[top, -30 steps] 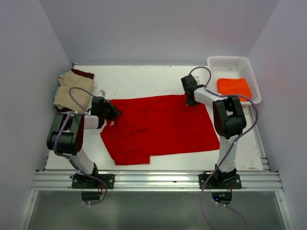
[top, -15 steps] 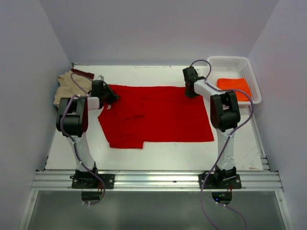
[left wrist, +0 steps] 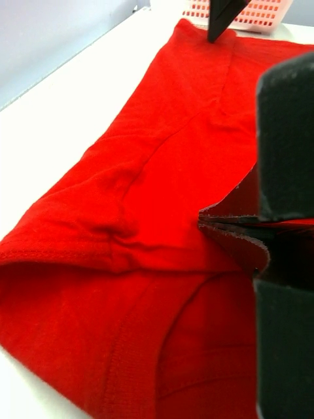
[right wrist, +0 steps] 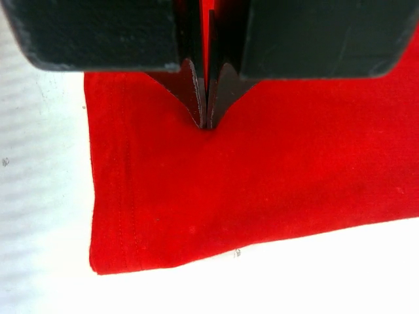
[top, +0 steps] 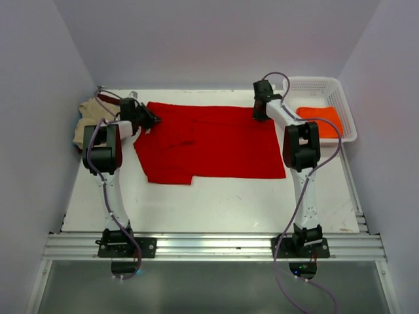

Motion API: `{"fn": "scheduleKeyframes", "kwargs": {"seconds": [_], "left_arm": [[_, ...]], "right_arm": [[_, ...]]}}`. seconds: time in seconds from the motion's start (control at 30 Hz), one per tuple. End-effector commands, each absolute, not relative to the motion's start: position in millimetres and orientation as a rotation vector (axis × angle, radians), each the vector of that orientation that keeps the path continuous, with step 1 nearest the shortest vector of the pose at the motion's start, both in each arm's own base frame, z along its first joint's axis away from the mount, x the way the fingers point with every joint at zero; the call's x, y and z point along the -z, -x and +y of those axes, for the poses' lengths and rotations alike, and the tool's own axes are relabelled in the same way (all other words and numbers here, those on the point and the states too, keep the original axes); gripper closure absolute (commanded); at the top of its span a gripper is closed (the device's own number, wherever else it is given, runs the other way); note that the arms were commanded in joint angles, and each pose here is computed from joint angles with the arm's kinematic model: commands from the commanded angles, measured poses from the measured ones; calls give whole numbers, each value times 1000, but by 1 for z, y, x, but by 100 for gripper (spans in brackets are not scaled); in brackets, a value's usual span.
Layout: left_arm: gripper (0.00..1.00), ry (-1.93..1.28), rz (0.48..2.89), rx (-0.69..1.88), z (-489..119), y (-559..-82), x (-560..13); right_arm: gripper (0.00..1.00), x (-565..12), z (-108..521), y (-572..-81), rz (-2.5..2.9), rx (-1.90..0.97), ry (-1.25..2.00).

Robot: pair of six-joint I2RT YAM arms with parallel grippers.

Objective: Fold and stack the t-shirts
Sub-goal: Fold the flattened tshirt in 1/3 of the way, then grap the side of the flattened tshirt closest away from the robot with both arms

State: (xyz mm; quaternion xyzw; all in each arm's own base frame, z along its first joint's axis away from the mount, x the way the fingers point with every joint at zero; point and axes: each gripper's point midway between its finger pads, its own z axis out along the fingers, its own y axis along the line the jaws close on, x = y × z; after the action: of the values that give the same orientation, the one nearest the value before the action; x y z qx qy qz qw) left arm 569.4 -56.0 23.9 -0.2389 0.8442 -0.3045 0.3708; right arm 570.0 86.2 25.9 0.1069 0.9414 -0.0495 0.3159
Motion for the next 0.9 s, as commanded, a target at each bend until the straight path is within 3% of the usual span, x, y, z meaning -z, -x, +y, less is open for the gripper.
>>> {"fn": "scheduleKeyframes", "kwargs": {"seconds": [0.0,0.03,0.1,0.13,0.17,0.2,0.23,0.33,0.47,0.6,0.63,0.67,0.87], "left_arm": [[100,488,1978,833,-47,-575,-86],[100,446,1925,856,-49,-572,-106],[98,362,1800,855,-50,-563,-159],[92,357,1779,841,-49,-557,-170],[77,317,1711,826,-48,-549,-210],[72,313,1709,807,-47,-541,-221],[67,334,1698,772,-42,-535,-231],[53,357,1705,706,-46,-480,-265],[49,403,1983,562,-68,-408,-209],[50,435,2157,571,-82,-344,-151],[50,449,2185,584,-83,-323,-133],[49,473,2192,574,-80,-314,-126],[47,634,2129,571,-69,-274,-99]], "right_arm": [[100,-53,92,-571,2387,13,-271],[100,-65,96,-572,2337,-18,-260],[82,-109,96,-572,2179,-76,-259],[71,-123,95,-570,2137,-85,-253],[66,-139,96,-567,2095,-100,-252],[60,-161,95,-559,2052,-118,-249],[44,-174,95,-553,2035,-132,-245],[24,-205,99,-522,2017,-180,-229],[18,-206,118,-462,2093,-213,-178],[14,-164,120,-400,2234,-186,-151],[6,-159,120,-390,2249,-202,-167],[2,-160,122,-378,2256,-236,-159],[1,-135,113,-326,2297,-280,-182]]}}
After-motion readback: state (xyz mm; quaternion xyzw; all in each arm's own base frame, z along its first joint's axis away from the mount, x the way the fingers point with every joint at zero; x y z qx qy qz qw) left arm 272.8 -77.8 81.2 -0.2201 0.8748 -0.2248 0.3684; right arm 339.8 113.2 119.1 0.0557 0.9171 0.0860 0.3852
